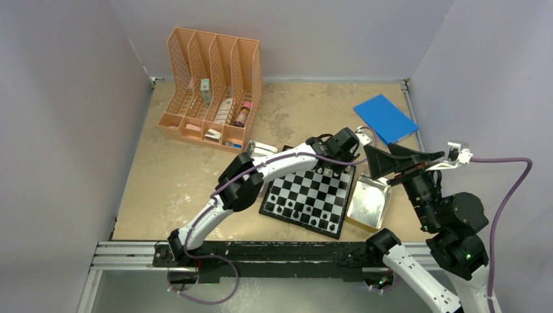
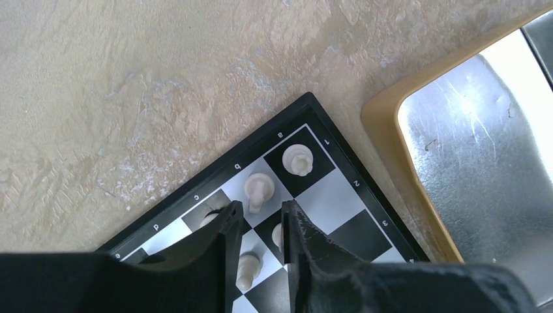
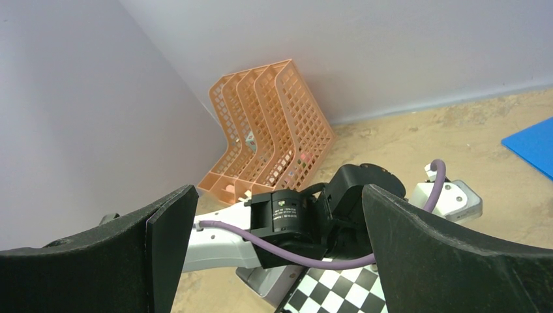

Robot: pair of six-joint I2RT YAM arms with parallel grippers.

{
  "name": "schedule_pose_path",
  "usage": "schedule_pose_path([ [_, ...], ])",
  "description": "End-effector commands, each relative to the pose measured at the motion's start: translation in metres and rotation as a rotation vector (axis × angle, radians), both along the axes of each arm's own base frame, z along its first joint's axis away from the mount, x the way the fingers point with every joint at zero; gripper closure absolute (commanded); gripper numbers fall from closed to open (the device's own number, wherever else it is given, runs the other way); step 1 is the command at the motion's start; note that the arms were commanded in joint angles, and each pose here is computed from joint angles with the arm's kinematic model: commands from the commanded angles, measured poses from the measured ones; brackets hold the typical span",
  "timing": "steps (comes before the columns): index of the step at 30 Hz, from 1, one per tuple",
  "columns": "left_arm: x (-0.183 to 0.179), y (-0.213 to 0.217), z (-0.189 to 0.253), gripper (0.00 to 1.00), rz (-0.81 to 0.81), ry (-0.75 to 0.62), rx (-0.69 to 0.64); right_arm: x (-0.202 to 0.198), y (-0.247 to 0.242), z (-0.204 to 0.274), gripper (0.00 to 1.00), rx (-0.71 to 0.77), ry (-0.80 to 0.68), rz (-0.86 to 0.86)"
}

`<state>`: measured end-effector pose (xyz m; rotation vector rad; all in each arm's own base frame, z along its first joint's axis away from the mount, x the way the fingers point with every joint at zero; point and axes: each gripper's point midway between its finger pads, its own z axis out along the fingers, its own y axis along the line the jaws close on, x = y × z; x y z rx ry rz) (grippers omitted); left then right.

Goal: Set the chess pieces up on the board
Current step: Place the chess piece on the chessboard.

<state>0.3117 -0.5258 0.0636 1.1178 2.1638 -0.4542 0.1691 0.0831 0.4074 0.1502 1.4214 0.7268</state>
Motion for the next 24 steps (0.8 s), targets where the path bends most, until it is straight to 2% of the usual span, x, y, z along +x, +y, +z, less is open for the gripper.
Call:
schedule_pose_path([
  [1,0.003,-0.01,0.079,0.69,0.027,-0.064,-0.148,0.004,0.006,0.011,0.01,0.01,-0.033,0.014],
  [6,0.006,0.002,0.109,0.61,0.078,-0.093,-0.186,0.008,0.01,0.012,0.01,-0.002,-0.037,0.024],
  [12,0.011,0.039,0.133,0.65,0.172,-0.068,-0.217,0.009,0.016,0.008,0.01,-0.004,-0.033,0.05],
  [20,0.022,0.13,0.133,0.7,0.359,0.006,-0.209,0.014,0.028,-0.01,0.01,-0.015,-0.003,0.092],
  [24,0.022,0.18,0.133,0.71,0.441,-0.007,-0.206,0.017,0.033,-0.016,0.01,-0.022,0.008,0.107],
])
